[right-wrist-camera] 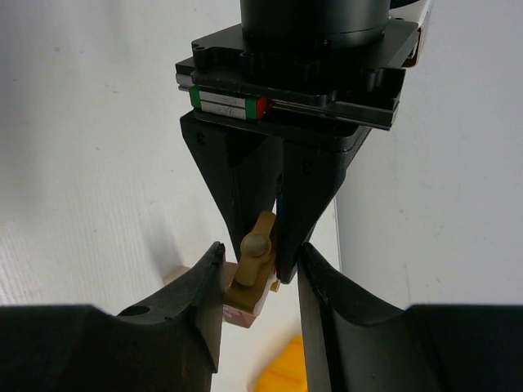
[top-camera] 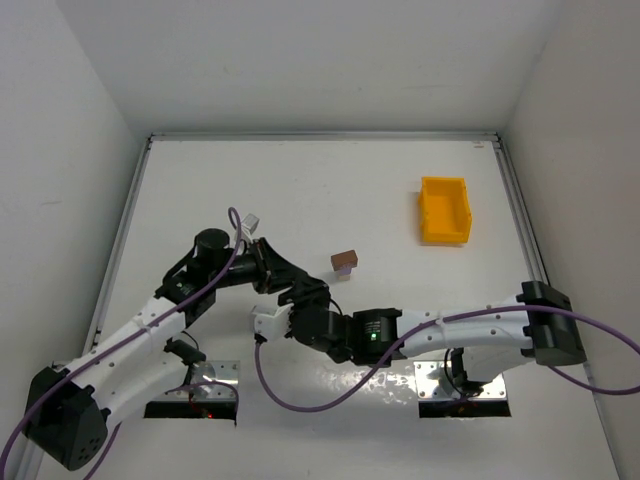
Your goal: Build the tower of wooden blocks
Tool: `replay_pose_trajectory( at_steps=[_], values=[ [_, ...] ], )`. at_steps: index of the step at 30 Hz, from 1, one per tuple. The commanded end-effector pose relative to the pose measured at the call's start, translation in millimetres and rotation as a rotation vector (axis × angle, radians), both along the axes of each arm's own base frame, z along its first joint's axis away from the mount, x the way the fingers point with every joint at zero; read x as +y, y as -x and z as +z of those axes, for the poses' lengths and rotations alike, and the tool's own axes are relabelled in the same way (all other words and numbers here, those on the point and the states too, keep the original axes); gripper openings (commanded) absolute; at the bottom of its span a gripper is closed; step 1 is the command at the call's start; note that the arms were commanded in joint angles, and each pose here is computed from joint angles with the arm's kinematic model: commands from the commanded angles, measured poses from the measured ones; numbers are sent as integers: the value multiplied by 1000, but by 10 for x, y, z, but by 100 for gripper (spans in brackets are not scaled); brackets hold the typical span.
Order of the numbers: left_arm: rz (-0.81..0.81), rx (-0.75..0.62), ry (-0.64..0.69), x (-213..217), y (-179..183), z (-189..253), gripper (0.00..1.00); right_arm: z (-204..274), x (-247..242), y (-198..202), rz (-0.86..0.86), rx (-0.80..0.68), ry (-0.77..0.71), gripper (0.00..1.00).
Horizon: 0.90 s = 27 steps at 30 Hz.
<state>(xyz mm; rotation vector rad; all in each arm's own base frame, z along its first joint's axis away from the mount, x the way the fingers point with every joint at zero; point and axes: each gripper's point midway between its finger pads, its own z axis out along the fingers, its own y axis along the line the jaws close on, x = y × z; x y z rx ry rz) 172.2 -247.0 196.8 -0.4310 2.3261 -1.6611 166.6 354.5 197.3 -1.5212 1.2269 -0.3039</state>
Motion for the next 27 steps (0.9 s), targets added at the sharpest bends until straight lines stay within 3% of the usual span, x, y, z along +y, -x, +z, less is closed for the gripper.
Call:
replay_pose_trajectory(
  at_steps=[1,11,19,23,27],
  values=[
    [-38,-82,-6,3,56,134,12,158,-97,-23,-36,15,-79,0],
    [-33,-63,-52,112,194,-91,19,-38,-118,181,6,198,-203,0],
    [-48,-82,-51,115,227,-79,42,-68,-175,187,-16,218,-215,0],
    [-53,-94,-43,110,232,-46,32,-82,-169,193,-16,224,-223,0],
    [-41,-106,-72,133,207,-59,36,-95,-154,233,-6,259,-239,0]
  ],
)
